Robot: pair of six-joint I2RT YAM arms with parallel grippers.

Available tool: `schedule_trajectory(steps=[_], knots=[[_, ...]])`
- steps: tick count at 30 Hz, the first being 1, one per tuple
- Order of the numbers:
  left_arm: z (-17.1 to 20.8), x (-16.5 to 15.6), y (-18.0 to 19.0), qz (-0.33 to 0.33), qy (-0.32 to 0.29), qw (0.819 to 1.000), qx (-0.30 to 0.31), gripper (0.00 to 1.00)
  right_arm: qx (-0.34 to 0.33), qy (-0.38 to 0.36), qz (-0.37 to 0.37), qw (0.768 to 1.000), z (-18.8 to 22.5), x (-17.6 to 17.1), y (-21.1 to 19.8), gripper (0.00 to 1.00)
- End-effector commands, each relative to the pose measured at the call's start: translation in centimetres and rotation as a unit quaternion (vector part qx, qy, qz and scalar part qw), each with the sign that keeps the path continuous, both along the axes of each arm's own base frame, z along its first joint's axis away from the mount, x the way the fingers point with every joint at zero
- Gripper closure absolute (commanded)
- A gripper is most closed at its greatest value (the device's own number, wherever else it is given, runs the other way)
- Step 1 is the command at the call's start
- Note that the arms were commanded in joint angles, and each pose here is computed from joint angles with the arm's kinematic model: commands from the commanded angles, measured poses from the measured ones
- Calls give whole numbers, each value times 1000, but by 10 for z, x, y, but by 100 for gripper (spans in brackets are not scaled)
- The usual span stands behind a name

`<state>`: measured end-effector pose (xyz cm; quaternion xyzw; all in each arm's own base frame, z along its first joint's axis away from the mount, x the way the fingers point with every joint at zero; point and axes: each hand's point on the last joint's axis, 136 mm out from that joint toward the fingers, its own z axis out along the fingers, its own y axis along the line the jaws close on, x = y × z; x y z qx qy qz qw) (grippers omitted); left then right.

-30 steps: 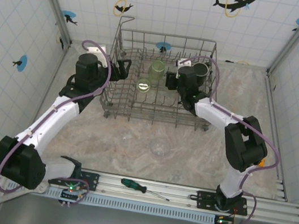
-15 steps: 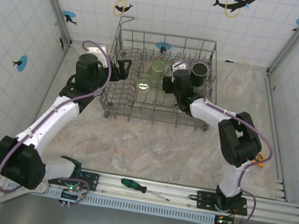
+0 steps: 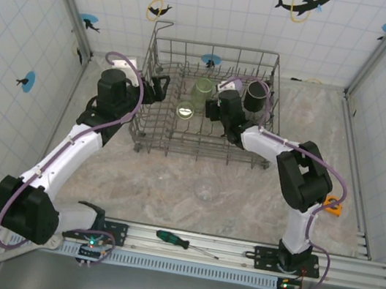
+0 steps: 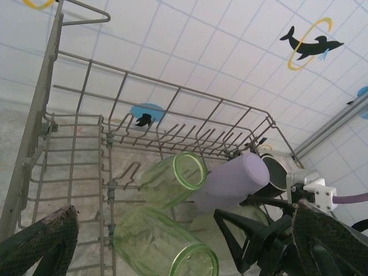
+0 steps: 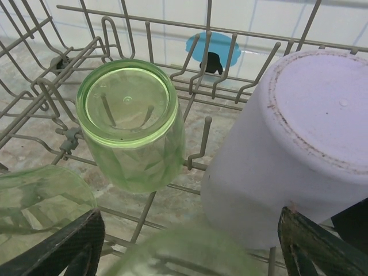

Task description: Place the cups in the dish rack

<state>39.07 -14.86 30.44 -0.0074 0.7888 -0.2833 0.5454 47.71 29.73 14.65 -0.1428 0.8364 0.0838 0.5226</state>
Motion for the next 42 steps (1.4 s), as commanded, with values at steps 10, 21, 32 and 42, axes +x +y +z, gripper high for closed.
schedule_trajectory(steps=[10, 21, 32, 42], knots=[[10, -3, 3, 1, -18, 1000, -4, 3, -15, -24, -1, 1000, 19, -3, 15, 6], [6, 1, 5, 10, -14, 1000, -2, 2, 2, -32, -28, 999, 61, -13, -2, 0], [-3, 5, 8, 16, 2, 1000, -5, 2, 64, -10, -17, 998, 105, -58, -24, 0], [13, -6, 19, 62, -25, 997, 28, 2, 104, 48, -22, 993, 105, -116, -63, 0]])
